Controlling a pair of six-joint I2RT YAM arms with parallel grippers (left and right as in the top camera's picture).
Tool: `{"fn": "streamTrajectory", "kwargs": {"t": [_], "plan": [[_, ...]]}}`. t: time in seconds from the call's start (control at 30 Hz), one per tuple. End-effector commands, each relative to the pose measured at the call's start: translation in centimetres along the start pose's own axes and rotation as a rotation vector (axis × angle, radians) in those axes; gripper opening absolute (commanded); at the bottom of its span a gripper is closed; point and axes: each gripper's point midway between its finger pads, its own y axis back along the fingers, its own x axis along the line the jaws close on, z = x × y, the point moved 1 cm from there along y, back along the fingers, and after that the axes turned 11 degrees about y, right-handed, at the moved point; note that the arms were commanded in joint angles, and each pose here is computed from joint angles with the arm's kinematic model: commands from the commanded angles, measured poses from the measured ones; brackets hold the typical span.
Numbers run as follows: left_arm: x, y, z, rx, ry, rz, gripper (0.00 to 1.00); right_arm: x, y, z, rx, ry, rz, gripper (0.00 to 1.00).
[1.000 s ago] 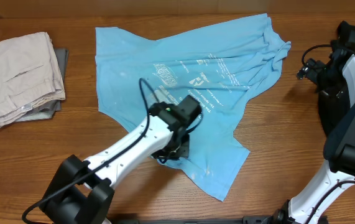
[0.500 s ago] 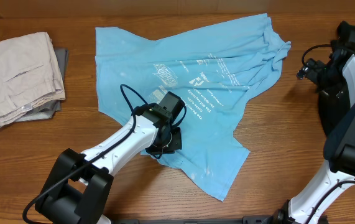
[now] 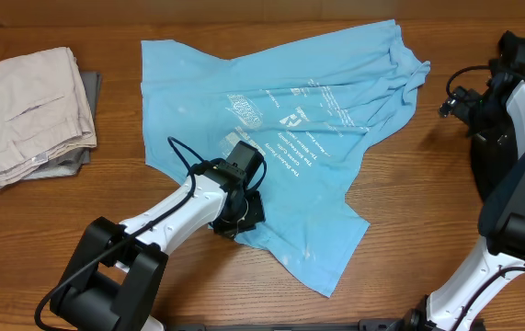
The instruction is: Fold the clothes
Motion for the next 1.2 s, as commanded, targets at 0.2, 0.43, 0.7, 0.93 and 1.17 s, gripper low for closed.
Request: {"fn": "streamTrajectory", "kwargs": {"t": [0.2, 0.43, 0.7, 0.93, 1.17], "plan": [[1.0, -0.9, -0.7, 0.040, 0.173, 0.005, 0.04, 0.2, 0.8, 0.5, -0.027, 0.006, 0.001, 1.00], [2.9, -0.7, -2.0, 0.095, 0.155, 0.084, 0.04, 0.2, 0.8, 0.5, -0.027, 0.007, 0.001, 1.00], [6.9, 0.2, -0.3, 0.054, 0.176, 0.213, 0.04, 0.2, 0.8, 0.5, -0.027, 0.007, 0.001, 1.00], [6.5, 0.5, 0.2, 0.090, 0.208, 0.156, 0.04, 0.2, 0.8, 0.5, -0.027, 0.006, 0.001, 1.00], [2.8, 1.6, 0.6, 0.102, 0.122, 0.020, 0.04, 0.2, 0.8, 0.5, -0.027, 0.007, 0.001, 1.00]]}}
